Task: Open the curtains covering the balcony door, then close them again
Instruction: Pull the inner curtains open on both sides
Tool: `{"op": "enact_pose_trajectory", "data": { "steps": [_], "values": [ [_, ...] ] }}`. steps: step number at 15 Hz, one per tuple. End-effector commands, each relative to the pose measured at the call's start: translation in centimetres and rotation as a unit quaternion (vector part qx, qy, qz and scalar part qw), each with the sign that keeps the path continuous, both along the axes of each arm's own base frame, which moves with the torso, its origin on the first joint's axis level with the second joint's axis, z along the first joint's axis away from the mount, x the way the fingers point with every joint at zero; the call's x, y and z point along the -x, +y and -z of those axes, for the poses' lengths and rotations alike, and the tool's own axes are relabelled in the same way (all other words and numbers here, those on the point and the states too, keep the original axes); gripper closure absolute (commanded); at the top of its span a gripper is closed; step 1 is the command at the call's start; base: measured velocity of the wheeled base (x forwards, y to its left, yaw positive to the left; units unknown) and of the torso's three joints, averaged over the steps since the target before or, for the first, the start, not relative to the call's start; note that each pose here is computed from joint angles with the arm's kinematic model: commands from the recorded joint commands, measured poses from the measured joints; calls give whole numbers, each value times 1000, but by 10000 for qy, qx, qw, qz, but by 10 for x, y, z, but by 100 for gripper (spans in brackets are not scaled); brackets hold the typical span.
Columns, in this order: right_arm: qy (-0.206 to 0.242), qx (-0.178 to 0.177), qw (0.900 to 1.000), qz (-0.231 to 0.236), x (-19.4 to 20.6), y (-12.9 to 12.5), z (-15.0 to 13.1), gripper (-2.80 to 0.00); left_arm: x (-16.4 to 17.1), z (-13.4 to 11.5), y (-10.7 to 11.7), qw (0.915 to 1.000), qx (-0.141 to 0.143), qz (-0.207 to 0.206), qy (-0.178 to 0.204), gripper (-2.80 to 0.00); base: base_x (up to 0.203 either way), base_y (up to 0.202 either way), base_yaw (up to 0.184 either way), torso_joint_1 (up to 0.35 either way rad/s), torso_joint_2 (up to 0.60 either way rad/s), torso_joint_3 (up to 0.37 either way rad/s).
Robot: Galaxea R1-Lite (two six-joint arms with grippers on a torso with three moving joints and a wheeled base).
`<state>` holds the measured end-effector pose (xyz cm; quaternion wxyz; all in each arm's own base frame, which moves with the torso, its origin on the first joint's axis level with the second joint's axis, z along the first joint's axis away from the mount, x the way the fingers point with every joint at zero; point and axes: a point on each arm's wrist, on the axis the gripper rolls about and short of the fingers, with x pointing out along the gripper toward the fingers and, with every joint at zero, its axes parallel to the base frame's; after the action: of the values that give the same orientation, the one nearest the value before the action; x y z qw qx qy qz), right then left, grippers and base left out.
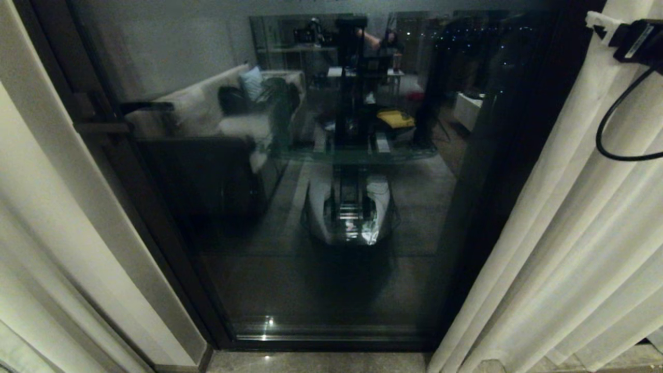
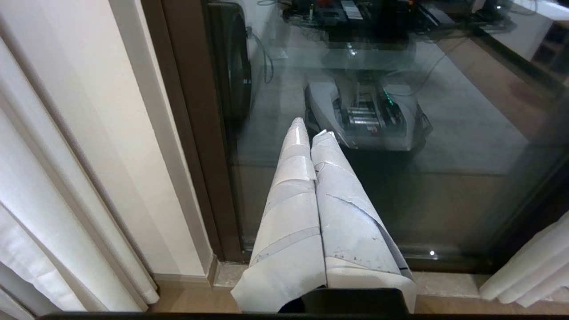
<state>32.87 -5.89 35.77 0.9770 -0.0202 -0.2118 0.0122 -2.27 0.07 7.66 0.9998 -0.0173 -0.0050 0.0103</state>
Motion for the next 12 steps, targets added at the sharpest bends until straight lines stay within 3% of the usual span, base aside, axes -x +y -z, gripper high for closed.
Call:
{"op": "enact_pose_trajectory", "data": {
  "steps": [1,10,11,12],
  "values": [
    [-10,-61,10000,9,-10,-5,2,-280,0,0,0,10000,4,-4,-6,0,0,0,0,0,0,0],
    [-126,-131,9998,-39,-18,-8,6,-280,0,0,0,10000,4,-4,-6,0,0,0,0,0,0,0],
    [-141,-128,9998,-40,-18,-8,5,0,0,0,0,10000,4,-4,-6,0,0,0,0,0,0,0],
    [-155,-132,9998,-43,-17,-7,5,0,0,0,0,10000,4,-4,-6,0,0,0,0,0,0,0]
  ]
}}
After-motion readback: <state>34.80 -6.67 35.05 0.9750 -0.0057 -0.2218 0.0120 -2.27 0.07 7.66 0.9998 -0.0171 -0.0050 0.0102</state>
